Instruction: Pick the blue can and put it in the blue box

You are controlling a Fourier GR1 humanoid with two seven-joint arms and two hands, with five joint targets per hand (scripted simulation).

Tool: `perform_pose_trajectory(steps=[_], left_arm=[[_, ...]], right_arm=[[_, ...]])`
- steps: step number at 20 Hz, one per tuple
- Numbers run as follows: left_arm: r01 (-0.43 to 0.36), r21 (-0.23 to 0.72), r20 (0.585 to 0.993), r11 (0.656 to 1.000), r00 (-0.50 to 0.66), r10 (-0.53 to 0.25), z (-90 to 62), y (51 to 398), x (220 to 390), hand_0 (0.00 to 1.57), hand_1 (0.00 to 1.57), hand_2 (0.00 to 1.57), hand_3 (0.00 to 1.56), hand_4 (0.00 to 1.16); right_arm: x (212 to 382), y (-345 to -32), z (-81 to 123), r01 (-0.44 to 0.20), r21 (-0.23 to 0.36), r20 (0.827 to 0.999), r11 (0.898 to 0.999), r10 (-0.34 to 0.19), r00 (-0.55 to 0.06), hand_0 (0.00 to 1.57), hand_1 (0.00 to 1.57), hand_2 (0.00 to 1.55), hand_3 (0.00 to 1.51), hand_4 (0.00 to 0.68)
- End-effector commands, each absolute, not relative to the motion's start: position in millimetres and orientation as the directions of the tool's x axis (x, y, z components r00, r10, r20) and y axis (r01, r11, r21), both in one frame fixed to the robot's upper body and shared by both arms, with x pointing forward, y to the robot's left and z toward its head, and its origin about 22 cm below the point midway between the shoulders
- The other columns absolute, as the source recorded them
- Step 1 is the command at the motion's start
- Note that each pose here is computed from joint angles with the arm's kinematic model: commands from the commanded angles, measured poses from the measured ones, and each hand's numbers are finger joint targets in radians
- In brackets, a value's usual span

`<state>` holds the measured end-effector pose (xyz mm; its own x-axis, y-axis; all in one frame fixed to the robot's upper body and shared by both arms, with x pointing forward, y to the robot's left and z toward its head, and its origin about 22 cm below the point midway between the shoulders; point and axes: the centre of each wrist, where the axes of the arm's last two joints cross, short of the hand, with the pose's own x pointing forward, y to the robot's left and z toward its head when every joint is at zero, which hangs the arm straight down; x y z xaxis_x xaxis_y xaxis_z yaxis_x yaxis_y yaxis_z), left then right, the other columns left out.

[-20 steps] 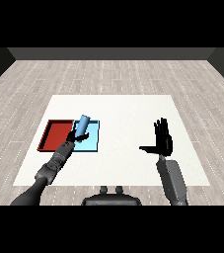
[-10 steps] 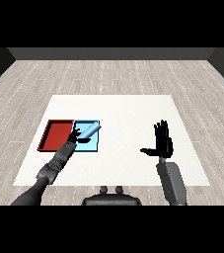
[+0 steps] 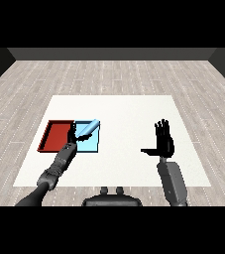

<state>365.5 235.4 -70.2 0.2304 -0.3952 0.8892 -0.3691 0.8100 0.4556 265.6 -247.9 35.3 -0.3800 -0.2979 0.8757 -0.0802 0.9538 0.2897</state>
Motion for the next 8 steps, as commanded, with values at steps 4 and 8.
perform_pose_trajectory(steps=[4,8], left_arm=[[-0.284,0.221,0.910,0.933,-0.285,-0.302,-34.7,219.9,375.7,0.00,0.00,0.00,0.00,0.00],[-0.205,0.116,0.895,0.972,-0.403,-0.192,-48.7,224.6,341.0,0.00,0.00,0.00,0.00,0.00]], right_arm=[[267.4,-258.3,32.3,-0.082,0.254,0.895,0.964,-0.266,-0.359,0.00,0.00,0.00,0.00,0.000],[254.3,-259.5,38.6,-0.086,0.230,0.905,0.969,-0.246,-0.348,0.00,0.00,0.00,0.00,0.000]])
